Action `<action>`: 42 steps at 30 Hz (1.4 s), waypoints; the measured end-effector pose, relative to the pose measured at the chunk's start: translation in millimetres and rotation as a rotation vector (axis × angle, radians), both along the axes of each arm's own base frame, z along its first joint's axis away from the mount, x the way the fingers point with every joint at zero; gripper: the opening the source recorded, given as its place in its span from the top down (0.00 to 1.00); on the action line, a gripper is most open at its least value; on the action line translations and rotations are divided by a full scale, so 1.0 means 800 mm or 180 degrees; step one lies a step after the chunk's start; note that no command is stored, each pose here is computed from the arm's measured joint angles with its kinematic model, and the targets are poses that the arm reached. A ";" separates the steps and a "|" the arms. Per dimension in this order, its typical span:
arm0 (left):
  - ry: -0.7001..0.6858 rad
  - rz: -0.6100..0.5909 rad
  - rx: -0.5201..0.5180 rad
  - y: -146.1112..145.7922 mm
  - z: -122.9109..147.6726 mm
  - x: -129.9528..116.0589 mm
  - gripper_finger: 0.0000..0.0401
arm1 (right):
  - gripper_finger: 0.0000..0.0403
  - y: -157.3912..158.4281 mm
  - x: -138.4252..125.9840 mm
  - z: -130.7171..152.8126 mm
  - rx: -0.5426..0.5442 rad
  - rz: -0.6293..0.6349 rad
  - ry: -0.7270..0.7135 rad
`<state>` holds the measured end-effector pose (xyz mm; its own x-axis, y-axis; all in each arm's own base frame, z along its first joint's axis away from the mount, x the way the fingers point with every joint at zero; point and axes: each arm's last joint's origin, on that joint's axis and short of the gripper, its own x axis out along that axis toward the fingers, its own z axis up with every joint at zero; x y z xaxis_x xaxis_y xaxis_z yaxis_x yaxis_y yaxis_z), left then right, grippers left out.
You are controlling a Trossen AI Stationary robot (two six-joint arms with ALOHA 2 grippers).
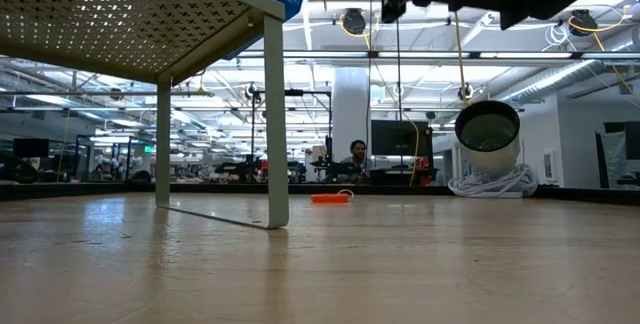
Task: Pick & Place Office Desk Supplies
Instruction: Put the yellow spring rubber band into the top blue basket on the shelf
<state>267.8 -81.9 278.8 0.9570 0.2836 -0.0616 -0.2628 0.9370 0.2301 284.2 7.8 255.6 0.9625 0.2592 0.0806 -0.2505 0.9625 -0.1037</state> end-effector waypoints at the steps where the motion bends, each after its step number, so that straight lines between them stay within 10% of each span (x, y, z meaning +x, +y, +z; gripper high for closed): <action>1: 0.0004 -0.0019 -0.0027 0.003 0.000 0.001 0.43 | 0.99 0.001 0.001 0.004 0.0019 0.0030 -0.0026; 25: -0.0061 -0.0144 -0.0016 0.022 0.003 0.009 0.44 | 0.99 0.002 0.047 0.017 -0.0033 0.0113 -0.0183; 36: -0.0014 -0.0172 0.0154 0.021 0.003 0.008 0.94 | 0.97 0.002 0.048 0.014 -0.0033 0.0109 -0.0110; 42: -0.0112 -0.0405 0.0092 0.004 0.010 0.000 0.90 | 0.89 -0.002 0.044 0.013 -0.0034 0.0073 0.0073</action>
